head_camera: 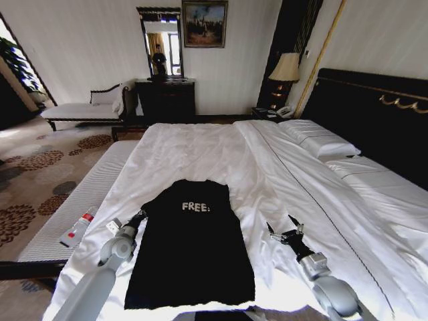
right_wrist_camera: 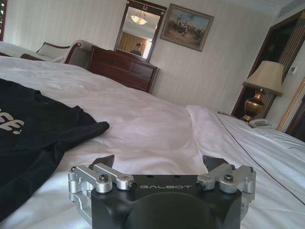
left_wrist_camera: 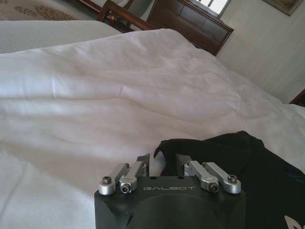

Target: Fold the clothes on the bed.

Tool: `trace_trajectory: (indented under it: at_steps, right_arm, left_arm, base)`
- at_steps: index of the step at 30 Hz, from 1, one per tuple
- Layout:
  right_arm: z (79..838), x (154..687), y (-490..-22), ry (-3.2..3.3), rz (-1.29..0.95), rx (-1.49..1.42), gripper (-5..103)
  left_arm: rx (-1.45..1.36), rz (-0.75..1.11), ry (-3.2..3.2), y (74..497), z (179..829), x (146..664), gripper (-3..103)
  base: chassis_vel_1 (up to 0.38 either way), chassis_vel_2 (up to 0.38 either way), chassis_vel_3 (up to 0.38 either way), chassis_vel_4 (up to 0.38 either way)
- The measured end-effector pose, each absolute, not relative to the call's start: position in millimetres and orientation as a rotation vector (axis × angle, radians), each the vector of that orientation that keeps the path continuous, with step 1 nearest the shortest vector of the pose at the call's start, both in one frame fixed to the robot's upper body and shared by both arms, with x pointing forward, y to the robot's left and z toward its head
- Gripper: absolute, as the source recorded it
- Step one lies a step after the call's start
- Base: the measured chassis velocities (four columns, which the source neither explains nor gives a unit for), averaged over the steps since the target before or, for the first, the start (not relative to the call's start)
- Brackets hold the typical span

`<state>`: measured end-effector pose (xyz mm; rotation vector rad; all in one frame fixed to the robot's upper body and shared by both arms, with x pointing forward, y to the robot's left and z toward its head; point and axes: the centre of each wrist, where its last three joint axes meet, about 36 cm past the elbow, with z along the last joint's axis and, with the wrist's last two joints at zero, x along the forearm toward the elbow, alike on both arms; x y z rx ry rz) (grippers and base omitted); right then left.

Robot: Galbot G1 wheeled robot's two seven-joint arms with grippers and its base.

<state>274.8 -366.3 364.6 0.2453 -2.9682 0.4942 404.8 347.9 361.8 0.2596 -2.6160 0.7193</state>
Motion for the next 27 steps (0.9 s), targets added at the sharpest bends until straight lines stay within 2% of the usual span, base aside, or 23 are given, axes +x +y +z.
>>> trace_trajectory:
  at_steps: [2, 3, 4, 6, 7, 9, 10, 13, 15, 18, 19, 20, 22, 24, 26, 27]
  right_arm:
    - [364.3, 274.7, -366.0, -2.968, 0.494, 0.245, 100]
    - [363.5, 274.3, -365.1, -2.967, 0.492, 0.246, 100]
    - [362.7, 273.8, -364.2, -2.966, 0.491, 0.247, 100]
    - [361.6, 273.1, -363.4, -2.963, 0.490, 0.248, 100]
    - [361.6, 273.1, -363.4, -2.963, 0.490, 0.248, 100]
    - [360.8, 272.8, -363.0, -2.962, 0.490, 0.249, 100]
    - [360.8, 272.8, -363.0, -2.962, 0.490, 0.249, 100]
    - [361.0, 273.1, -362.9, -2.963, 0.490, 0.249, 100]
    - [361.2, 272.9, -362.7, -2.963, 0.489, 0.249, 100]
    - [361.9, 269.8, -360.9, -2.963, 0.478, 0.249, 100]
    - [361.8, 269.5, -360.8, -2.962, 0.478, 0.248, 100]
    - [361.6, 269.1, -360.8, -2.962, 0.479, 0.247, 100]
    - [361.6, 268.9, -360.7, -2.961, 0.476, 0.246, 100]
    - [362.7, 268.3, -359.6, -2.960, 0.455, 0.244, 100]
    - [363.2, 268.3, -359.2, -2.960, 0.451, 0.244, 100]
    - [364.4, 268.8, -358.5, -2.960, 0.449, 0.247, 100]
  left_arm:
    - [0.267, 0.718, -2.614, 350.2, 360.4, 404.4, 32]
    - [0.283, 0.717, -2.610, 355.8, 357.9, 403.9, 43]
    - [0.294, 0.717, -2.607, 359.9, 356.5, 403.3, 43]
    - [0.301, 0.714, -2.605, 363.3, 355.0, 402.0, 54]
    - [0.301, 0.714, -2.605, 363.3, 355.0, 402.0, 54]
    - [0.301, 0.712, -2.605, 364.8, 354.2, 401.0, 65]
    - [0.301, 0.712, -2.605, 364.8, 354.2, 401.0, 65]
    - [0.279, 0.717, -2.608, 361.5, 353.6, 403.3, 81]
    - [0.271, 0.718, -2.610, 360.3, 353.6, 403.8, 81]
    - [0.228, 0.734, -2.621, 352.8, 355.9, 408.0, 94]
    - [0.225, 0.736, -2.622, 352.1, 356.3, 408.6, 94]
    - [0.216, 0.741, -2.625, 350.4, 357.0, 410.0, 84]
    - [0.206, 0.741, -2.628, 349.9, 357.3, 410.6, 84]
    - [0.193, 0.737, -2.636, 350.2, 357.1, 411.4, 74]
    - [0.192, 0.737, -2.638, 350.4, 356.9, 411.6, 74]
    - [0.194, 0.738, -2.638, 351.9, 355.7, 412.8, 62]
  base:
    - [0.000, 0.000, 0.000, 0.000]
    - [0.000, 0.000, 0.000, 0.000]
    - [0.000, 0.000, 0.000, 0.000]
    - [0.000, 0.000, 0.000, 0.000]
    - [0.000, 0.000, 0.000, 0.000]
    - [0.000, 0.000, 0.000, 0.000]
    - [0.000, 0.000, 0.000, 0.000]
    - [0.000, 0.000, 0.000, 0.000]
    - [0.000, 0.000, 0.000, 0.000]
    - [0.000, 0.000, 0.000, 0.000]
    - [0.000, 0.000, 0.000, 0.000]
    - [0.000, 0.000, 0.000, 0.000]
    - [0.000, 0.000, 0.000, 0.000]
    - [0.000, 0.000, 0.000, 0.000]
    - [0.000, 0.000, 0.000, 0.000]
    - [0.000, 0.000, 0.000, 0.000]
